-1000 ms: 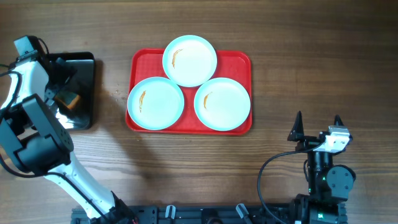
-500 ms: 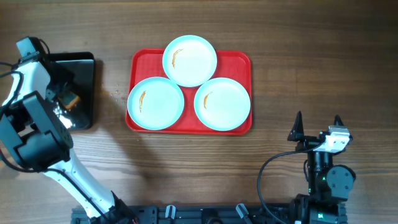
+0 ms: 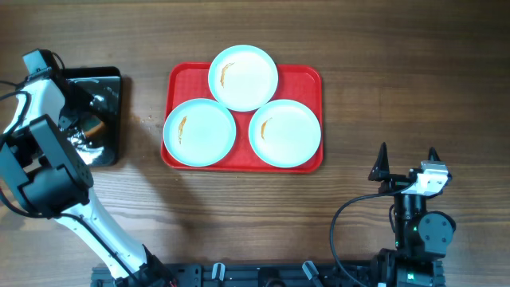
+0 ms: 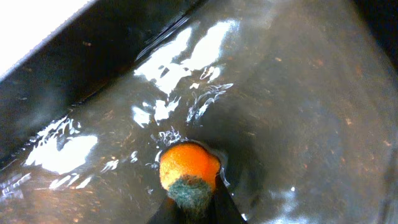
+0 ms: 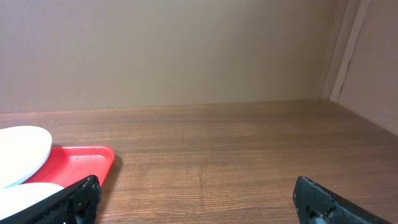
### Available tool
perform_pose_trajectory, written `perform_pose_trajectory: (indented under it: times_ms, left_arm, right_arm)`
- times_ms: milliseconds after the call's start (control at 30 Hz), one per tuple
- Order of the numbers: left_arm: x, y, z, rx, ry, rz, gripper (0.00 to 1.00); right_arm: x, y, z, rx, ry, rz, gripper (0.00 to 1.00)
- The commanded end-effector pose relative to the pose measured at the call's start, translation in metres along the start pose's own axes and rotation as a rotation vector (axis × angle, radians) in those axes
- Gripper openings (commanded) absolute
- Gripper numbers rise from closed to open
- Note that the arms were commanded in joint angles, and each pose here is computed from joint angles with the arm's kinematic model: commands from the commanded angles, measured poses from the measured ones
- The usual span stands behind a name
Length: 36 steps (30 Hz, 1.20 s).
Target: Clean dirty plates on tray and stack at the side
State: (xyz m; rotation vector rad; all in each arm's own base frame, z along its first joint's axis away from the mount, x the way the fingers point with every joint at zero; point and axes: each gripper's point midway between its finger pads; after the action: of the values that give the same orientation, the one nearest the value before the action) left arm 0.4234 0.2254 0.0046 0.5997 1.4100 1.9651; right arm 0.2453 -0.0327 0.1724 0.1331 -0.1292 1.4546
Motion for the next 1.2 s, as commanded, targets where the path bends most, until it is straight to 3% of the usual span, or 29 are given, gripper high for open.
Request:
perform_pose_trajectory:
  times_ms: [0,100,333,533,700,767,867,967,1000,1167]
  left_arm:
    - [-0.026,0.034,0.009,-0.021,0.010,-0.167,1.00]
    - [-0.037,0.054,-0.001,0.024,0.007,-0.247,1.00]
    - [-0.030,0.054,-0.046,0.204,0.005,-0.221,1.00]
    - [-0.005,0.039,-0.055,0.195,-0.010,-0.091,0.98]
    - [-0.002,0.026,-0.059,0.174,-0.011,-0.078,0.93]
    - [-0.002,0.022,-0.063,0.175,-0.011,-0.077,0.83]
    - [-0.001,0.021,-0.064,0.179,-0.011,-0.077,0.61]
    - [-0.001,0.021,-0.064,0.179,-0.011,-0.077,0.08]
    - [-0.001,0.021,-0.064,0.179,-0.011,-0.078,0.04]
    - [-0.008,0.025,-0.065,0.187,-0.007,-0.116,0.04]
  right_arm:
    - [-0.004,0.000,0.001,-0.007,0.018,-0.019,1.00]
    - [-0.004,0.000,0.001,-0.007,0.017,-0.019,1.00]
    - [-0.004,0.000,0.001,-0.007,0.017,-0.020,1.00]
    - [-0.004,0.000,0.001,-0.007,0.017,-0.019,1.00]
    - [-0.004,0.000,0.001,-0.007,0.017,-0.019,1.00]
    - [-0.004,0.000,0.001,-0.007,0.017,-0.019,1.00]
    - [-0.004,0.000,0.001,-0.007,0.017,-0.019,1.00]
    - [-0.004,0.000,0.001,-0.007,0.017,-0.019,1.00]
    - [-0.004,0.000,0.001,-0.007,0.018,-0.019,1.00]
    - [-0.004,0.000,0.001,-0.007,0.017,-0.019,1.00]
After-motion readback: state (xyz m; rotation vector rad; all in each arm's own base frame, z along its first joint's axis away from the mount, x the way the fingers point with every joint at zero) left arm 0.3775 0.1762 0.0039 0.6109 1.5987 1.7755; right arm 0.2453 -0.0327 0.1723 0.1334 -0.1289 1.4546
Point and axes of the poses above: each gripper's point midway between its finger pads, its own y axis back along the fingers, its own x axis along the line the jaws close on, z = x × y, and after that the axes turned 10 degrees about -y, right-handed
